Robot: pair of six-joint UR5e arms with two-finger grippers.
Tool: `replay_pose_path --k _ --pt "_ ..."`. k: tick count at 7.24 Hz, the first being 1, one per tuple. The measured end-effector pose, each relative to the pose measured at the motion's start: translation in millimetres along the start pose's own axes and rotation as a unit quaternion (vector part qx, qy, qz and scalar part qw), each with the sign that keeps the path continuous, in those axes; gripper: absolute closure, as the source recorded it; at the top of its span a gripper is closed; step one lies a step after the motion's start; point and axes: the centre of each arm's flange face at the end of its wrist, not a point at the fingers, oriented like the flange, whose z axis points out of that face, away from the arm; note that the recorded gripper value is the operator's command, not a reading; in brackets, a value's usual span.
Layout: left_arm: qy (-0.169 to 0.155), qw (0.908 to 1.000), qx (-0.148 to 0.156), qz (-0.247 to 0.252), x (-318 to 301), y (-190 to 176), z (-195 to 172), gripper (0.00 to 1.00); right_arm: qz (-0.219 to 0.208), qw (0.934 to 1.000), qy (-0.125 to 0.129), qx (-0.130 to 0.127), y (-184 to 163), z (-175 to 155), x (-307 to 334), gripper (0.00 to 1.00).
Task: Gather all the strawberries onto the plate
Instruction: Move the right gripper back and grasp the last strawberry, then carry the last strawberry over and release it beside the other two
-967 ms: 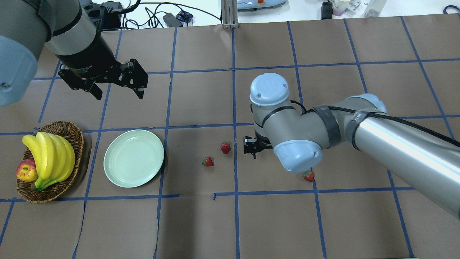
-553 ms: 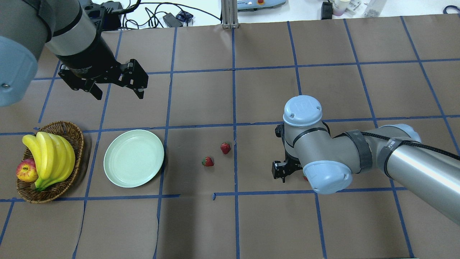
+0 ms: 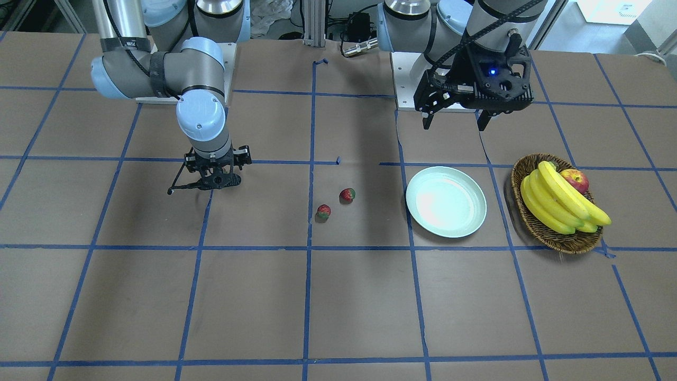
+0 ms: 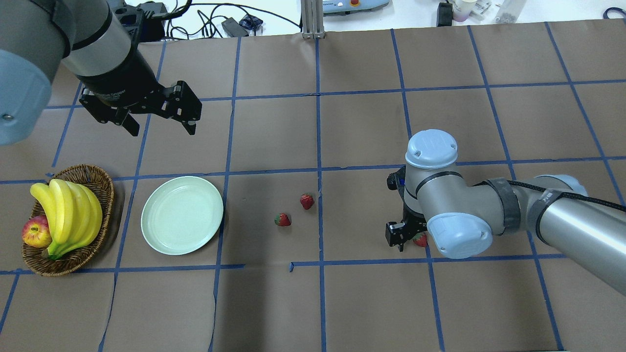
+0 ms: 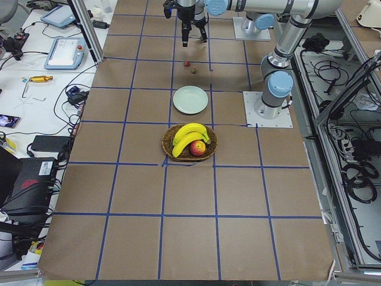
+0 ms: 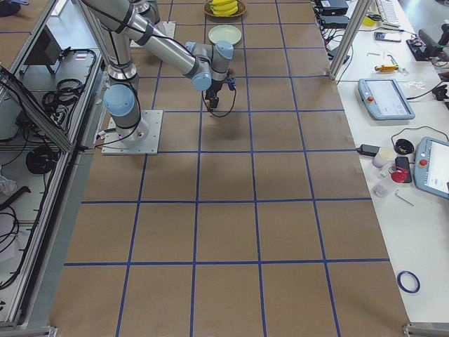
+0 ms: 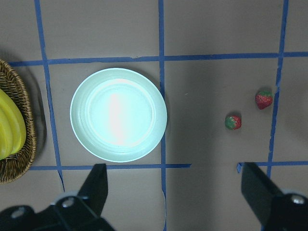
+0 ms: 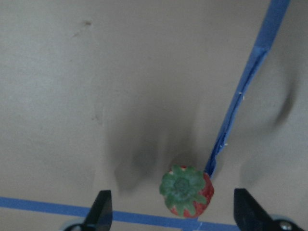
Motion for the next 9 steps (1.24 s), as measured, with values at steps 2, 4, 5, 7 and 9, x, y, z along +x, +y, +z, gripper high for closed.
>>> replay_pose_path --k 2,4,5,7,9 --pt "0.000 1.0000 0.000 0.000 0 0 0 0.00 0.000 1.0000 0.004 0.000 -2 2 1 1.00" --pt "0.000 1.0000 0.000 0.000 0 0 0 0.00 0.009 0.9999 0.001 0.007 -3 -1 1 1.00" --pt "0.000 1.0000 0.000 0.000 0 0 0 0.00 0.021 0.9995 -0.006 0.024 -7 -8 -1 1.00" --pt "0.000 1.0000 0.000 0.000 0 0 0 0.00 0.059 0.9935 -0.056 0.079 -32 -47 -22 1.00" --pt "0.000 1.0000 0.001 0.001 0 0 -1 0.00 0.081 0.9848 -0.103 0.114 -71 -92 -87 1.00"
